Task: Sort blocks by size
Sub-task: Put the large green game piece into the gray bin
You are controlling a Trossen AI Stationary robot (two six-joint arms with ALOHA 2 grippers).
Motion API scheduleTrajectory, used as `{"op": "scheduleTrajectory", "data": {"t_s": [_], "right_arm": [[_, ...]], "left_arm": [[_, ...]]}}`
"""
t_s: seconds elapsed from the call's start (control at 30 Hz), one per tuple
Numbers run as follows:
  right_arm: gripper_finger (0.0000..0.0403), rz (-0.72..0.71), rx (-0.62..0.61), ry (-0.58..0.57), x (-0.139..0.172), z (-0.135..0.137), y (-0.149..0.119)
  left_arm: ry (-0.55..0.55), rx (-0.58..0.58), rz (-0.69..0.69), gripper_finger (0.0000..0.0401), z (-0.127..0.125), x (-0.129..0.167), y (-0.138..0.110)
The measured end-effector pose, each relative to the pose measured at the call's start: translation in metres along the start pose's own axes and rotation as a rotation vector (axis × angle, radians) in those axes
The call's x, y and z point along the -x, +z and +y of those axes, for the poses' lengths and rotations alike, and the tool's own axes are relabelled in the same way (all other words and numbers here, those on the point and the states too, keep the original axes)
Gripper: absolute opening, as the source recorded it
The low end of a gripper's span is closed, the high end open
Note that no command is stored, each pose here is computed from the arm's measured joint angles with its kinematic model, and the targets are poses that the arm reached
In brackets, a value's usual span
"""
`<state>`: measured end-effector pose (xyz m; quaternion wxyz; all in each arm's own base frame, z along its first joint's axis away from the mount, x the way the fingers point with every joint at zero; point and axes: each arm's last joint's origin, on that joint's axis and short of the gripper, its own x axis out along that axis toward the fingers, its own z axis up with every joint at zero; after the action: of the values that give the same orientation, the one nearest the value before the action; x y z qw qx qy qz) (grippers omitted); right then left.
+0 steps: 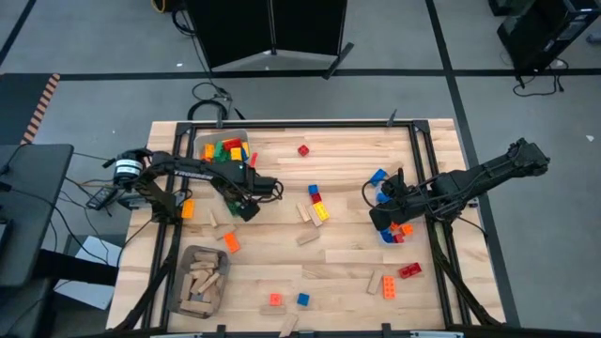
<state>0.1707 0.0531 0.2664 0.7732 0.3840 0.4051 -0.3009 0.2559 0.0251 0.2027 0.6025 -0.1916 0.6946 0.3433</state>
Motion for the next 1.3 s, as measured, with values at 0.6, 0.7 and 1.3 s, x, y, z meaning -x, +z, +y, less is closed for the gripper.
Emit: {"op": "scheduleTrajectory", "data": {"t_s": [0.6,0.7,1.3], "right_arm": [[0.027,-0.002,0.038,0.001,0.0,0.0,0.0],[0.0269,-0.002,0.054,0.001,0.0,0.0,0.0],[0.0266,-0.012,0.166,0.0,0.0,0.0,0.0]], "left_arm": [[-0.036,0.693,-0.011,0.0337,0.0,-0.009,0.005],[-0.032,0.691,0.02,0.0337,0.0,-0.014,0.002],[-0.036,0.74,0.071,0.0337,-0.001,-0.019,-0.003]]}}
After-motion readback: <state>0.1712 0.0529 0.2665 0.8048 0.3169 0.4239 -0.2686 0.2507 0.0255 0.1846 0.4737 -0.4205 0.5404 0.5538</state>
